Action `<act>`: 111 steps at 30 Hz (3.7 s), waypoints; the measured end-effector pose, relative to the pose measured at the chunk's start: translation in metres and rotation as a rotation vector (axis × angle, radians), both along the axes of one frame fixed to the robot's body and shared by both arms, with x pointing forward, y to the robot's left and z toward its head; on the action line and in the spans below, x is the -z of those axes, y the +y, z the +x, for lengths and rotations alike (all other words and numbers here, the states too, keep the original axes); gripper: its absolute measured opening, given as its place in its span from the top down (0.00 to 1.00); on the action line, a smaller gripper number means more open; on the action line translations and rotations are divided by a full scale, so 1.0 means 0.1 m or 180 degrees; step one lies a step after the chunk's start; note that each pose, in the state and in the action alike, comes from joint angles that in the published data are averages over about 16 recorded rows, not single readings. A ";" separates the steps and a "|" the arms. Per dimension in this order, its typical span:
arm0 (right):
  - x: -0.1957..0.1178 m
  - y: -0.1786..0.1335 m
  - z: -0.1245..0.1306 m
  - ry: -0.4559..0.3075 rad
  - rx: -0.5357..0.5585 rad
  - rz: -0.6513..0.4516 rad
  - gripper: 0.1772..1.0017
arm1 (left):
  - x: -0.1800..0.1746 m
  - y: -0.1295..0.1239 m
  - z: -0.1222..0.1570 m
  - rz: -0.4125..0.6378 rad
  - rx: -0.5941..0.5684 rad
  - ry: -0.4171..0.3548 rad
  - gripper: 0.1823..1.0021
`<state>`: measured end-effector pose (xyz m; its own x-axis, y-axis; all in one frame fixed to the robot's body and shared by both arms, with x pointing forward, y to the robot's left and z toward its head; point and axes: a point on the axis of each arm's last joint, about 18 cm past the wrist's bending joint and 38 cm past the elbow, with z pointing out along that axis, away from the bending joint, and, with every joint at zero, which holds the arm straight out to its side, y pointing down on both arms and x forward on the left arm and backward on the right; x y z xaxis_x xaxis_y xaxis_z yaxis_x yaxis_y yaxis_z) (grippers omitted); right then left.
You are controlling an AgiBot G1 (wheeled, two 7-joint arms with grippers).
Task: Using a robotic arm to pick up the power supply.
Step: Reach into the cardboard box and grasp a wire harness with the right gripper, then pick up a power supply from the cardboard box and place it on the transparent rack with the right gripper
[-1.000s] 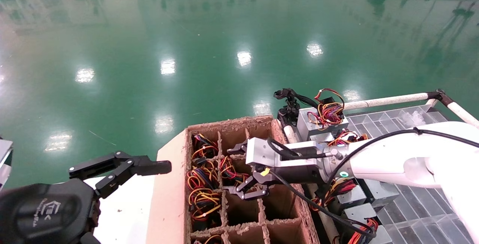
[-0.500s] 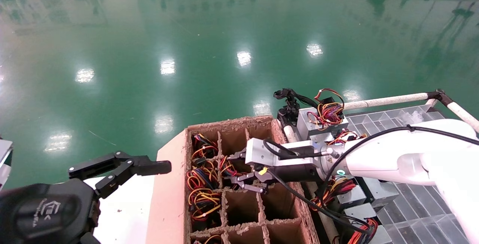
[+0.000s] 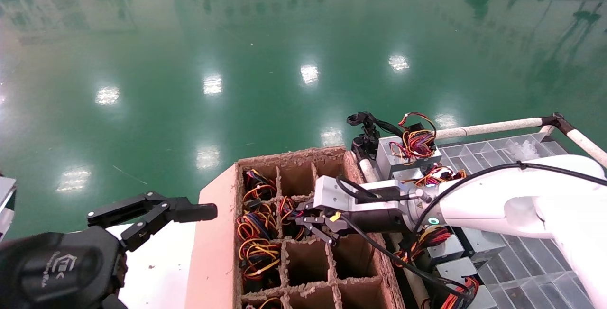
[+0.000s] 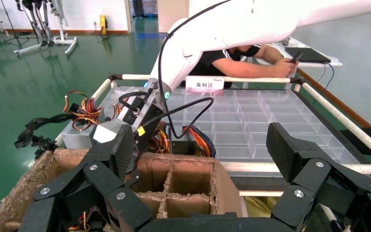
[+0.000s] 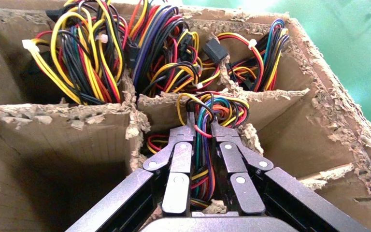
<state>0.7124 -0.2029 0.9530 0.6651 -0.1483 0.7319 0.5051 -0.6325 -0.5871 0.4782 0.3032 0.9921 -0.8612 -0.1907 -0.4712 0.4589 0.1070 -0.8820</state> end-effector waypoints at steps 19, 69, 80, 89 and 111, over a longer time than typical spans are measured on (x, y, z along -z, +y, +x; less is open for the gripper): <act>-0.45 -0.32 -0.24 -0.0130 -0.0193 0.0538 0.96 | 0.00 0.00 0.00 0.0000 0.0000 0.0000 0.00; -1.30 -3.03 -3.03 -0.1014 0.0571 0.0860 0.96 | 0.00 0.00 0.00 0.0000 0.0000 0.0000 0.00; -0.87 -3.35 -3.11 -0.0739 0.0876 0.0730 0.96 | 0.00 0.00 0.00 0.0000 0.0000 0.0000 0.00; -0.44 -3.38 -2.87 -0.0452 0.0943 0.0663 0.96 | 0.00 0.00 0.00 0.0000 0.0000 0.0000 0.00; -0.21 -3.04 -2.38 -0.0149 0.0801 0.0752 0.96 | 0.00 0.00 0.00 0.0000 0.0000 0.0000 0.00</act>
